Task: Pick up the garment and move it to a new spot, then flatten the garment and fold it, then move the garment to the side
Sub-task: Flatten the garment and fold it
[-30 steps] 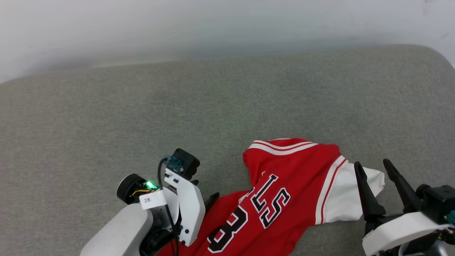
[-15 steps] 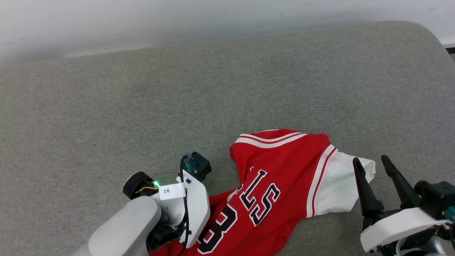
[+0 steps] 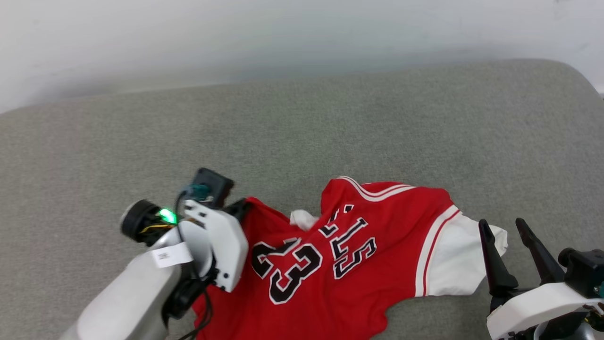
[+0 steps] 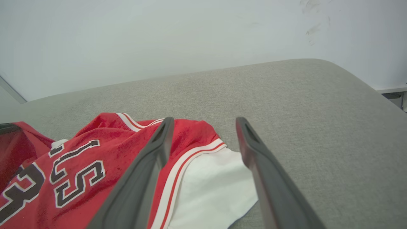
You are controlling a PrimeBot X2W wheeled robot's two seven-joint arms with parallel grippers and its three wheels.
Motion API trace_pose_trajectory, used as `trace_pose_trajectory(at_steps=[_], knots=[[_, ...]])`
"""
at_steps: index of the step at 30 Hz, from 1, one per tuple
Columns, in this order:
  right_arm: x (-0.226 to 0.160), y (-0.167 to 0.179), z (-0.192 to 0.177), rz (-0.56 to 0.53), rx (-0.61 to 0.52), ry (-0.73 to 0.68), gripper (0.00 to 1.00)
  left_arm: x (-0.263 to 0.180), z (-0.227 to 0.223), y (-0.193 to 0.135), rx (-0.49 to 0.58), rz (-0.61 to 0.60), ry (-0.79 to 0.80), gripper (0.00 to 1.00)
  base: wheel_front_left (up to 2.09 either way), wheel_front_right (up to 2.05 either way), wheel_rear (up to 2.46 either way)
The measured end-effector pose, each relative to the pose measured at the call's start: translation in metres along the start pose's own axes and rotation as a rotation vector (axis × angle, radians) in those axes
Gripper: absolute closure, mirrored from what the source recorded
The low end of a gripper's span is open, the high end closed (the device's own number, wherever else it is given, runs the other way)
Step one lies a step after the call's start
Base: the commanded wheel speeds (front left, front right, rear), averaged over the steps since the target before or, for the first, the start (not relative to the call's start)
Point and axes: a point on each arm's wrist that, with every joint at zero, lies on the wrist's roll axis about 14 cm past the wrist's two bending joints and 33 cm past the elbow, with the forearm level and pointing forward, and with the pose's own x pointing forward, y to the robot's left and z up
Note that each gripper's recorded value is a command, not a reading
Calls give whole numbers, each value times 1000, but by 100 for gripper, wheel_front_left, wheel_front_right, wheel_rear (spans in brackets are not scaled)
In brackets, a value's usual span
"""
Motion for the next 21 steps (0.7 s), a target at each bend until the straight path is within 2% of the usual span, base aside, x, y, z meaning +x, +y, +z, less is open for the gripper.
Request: trace_pose_trajectory(at_steps=[6,9,12,15,21], knots=[[-2,11,6,34,-2,-12,0,-52,11,51,-111,234,-138,100,0,0,0],[-3,16,6,52,1,-11,0,-81,-12,72,-206,354,-127,100,0,0,0],[-2,19,7,62,0,-10,0,-105,-55,80,-312,437,-53,100,0,0,0],[-3,20,6,63,-1,-6,0,-122,-100,72,-416,472,47,100,0,0,0],[-5,22,8,71,-2,-14,0,-135,-167,19,-597,423,220,100,0,0,0]])
